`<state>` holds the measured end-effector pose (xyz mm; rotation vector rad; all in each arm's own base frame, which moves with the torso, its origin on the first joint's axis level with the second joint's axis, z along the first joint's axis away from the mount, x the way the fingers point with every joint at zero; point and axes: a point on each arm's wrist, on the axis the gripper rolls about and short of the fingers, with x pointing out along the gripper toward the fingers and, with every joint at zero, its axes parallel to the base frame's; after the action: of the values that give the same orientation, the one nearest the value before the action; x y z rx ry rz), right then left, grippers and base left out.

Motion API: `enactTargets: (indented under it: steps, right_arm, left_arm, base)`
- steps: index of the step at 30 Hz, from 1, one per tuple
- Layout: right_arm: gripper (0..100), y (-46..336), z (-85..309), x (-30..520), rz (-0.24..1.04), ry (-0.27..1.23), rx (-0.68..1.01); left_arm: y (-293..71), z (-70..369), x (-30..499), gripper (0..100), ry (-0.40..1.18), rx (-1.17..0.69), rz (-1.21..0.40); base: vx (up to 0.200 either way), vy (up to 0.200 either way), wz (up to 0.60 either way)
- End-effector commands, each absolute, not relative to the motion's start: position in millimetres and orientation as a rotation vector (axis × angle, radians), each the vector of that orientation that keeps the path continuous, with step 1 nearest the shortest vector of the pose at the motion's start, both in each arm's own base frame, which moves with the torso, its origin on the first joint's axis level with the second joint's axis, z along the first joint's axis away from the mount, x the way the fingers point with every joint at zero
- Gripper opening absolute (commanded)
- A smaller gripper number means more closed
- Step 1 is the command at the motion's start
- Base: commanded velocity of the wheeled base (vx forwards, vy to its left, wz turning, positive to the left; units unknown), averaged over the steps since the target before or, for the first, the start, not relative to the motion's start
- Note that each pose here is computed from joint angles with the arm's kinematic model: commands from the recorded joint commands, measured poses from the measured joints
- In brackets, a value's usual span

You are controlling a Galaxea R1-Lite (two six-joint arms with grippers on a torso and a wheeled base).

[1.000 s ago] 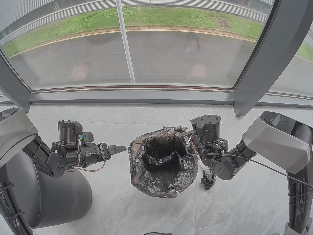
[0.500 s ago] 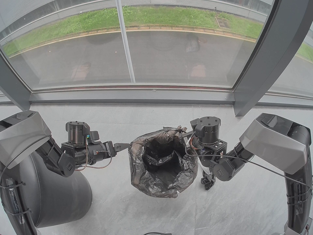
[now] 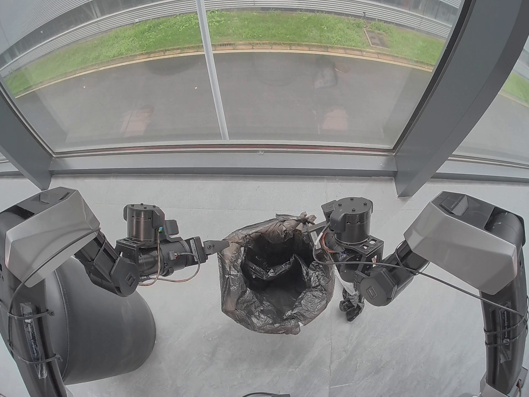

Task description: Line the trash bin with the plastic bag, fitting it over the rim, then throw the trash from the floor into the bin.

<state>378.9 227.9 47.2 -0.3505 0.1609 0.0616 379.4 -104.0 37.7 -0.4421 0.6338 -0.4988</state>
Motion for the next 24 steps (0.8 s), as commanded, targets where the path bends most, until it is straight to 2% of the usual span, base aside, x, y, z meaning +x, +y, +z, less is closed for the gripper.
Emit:
enactTargets:
  steps: [1, 24]
  right_arm:
    - [100, 228, 44, 379, 0.063, 0.166, -0.354]
    - [100, 234, 44, 390, 0.056, 0.124, -0.327]
  left_arm:
    - [-109, 28, 386, 100, 0.652, -0.439, -0.492]
    - [-112, 18, 403, 100, 0.629, -0.42, -0.406]
  base:
    - [0.0, 0.0, 0.0]
    - [0.0, 0.0, 0.0]
